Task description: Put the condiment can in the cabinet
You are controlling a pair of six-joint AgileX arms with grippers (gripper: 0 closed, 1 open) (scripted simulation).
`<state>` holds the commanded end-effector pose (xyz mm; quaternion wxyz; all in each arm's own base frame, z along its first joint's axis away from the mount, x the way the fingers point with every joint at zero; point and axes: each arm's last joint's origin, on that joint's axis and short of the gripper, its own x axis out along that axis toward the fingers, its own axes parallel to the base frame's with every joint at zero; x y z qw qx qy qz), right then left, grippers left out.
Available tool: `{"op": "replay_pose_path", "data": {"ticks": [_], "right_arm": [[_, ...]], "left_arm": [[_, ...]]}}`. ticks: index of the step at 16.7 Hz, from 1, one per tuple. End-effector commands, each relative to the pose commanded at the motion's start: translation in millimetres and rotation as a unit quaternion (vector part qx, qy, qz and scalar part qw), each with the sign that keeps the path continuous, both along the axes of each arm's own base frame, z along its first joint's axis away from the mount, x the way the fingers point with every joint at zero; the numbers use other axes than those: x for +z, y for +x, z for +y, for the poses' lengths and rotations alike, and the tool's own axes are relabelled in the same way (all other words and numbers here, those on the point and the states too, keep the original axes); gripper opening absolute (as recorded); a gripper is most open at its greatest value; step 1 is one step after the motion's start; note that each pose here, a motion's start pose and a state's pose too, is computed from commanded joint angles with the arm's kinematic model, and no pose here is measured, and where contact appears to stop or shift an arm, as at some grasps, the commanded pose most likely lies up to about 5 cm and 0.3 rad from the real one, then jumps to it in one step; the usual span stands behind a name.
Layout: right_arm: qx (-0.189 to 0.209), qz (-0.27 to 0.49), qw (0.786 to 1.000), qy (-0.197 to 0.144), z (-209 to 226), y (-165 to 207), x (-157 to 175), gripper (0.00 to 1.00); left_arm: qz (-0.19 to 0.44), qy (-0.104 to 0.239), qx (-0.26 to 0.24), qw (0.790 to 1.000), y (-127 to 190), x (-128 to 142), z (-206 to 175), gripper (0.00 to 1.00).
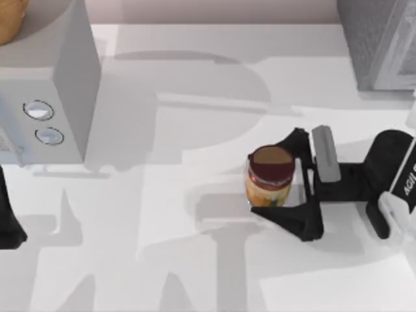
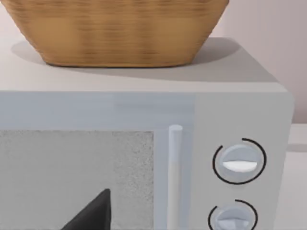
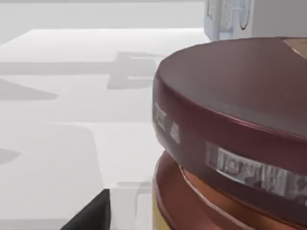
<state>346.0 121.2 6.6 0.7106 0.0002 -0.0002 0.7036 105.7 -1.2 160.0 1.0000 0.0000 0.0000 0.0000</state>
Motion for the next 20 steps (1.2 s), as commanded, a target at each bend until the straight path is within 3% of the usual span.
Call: {"op": "replay_pose_path", "data": {"ticks": [5,18,20], "right_arm": [[0.000,0.000,1.000,0.000,5.1,-0.6,0.5,1.00],[0.000,0.000,1.000,0.000,5.1,-0.6,0.5,0.02],[0.000,0.000,1.000,0.000,5.1,-0.6,0.5,0.00]], "left_arm": [[0.000,0.000,0.000,1.000,0.0,0.0,0.0,1.00],[0.000,0.000,0.000,1.000,0.0,0.0,0.0,1.00],[0.000,0.000,0.000,1.000,0.0,0.0,0.0,1.00]]}}
